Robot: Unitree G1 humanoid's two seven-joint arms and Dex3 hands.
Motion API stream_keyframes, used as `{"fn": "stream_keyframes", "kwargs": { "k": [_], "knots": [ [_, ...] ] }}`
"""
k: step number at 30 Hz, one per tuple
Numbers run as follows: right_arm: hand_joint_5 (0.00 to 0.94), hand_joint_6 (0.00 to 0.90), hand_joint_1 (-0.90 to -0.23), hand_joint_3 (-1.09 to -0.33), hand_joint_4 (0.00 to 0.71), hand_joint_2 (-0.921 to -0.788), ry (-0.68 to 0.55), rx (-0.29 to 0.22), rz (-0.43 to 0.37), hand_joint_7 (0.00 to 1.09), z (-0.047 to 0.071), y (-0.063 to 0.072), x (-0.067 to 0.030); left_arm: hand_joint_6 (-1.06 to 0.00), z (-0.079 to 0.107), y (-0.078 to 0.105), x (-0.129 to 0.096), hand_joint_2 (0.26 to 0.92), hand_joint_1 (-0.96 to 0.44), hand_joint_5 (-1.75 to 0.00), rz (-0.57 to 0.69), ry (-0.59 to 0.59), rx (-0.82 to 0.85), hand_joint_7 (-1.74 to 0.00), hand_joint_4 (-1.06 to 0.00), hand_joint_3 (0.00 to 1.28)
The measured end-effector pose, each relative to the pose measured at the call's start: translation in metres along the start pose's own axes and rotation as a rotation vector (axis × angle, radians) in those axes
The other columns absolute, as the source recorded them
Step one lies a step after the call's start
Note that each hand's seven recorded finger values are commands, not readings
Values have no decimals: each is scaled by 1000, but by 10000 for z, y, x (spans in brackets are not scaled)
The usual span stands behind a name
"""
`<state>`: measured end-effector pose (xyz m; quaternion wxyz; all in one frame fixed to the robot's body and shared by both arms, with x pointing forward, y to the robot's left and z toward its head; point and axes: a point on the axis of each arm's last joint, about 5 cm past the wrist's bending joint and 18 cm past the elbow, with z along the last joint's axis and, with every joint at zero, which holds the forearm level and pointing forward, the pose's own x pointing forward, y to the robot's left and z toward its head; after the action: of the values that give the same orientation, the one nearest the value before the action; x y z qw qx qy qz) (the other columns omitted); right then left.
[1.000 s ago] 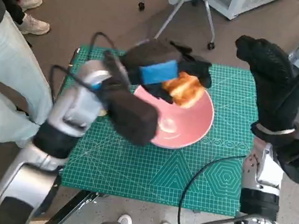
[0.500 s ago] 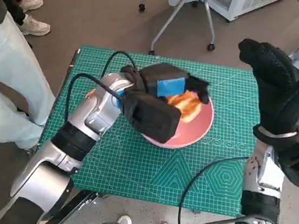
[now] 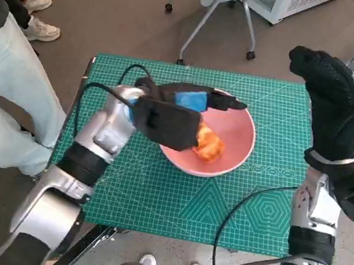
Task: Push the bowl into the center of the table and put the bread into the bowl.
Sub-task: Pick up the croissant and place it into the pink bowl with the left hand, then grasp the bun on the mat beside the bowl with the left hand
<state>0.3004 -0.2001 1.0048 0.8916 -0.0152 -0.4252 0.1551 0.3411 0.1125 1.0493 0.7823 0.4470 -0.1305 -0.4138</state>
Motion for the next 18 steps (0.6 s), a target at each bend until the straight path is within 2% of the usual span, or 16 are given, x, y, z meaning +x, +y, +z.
{"fn": "stream_keyframes", "kwargs": {
  "k": [5,11,14,18],
  "knots": [
    [0,149,-655,-654,215,-921,-1,1,0,288,-3,10,2,-153,-1,120,-184,817,-323,1,39,-39,-10,0,1,5],
    [0,152,-655,-655,212,-921,-1,4,2,283,-7,20,4,-155,24,184,-256,817,-312,0,59,-41,3,-1,0,4],
    [0,152,-658,-658,207,-921,-9,19,8,282,-16,66,34,-161,24,198,-415,812,-288,-3,104,-37,6,-4,-7,1],
    [0,154,-656,-658,205,-921,-12,24,6,282,-14,64,38,-168,27,266,-717,793,-263,-4,195,-6,34,-7,-12,0]
  ]
}}
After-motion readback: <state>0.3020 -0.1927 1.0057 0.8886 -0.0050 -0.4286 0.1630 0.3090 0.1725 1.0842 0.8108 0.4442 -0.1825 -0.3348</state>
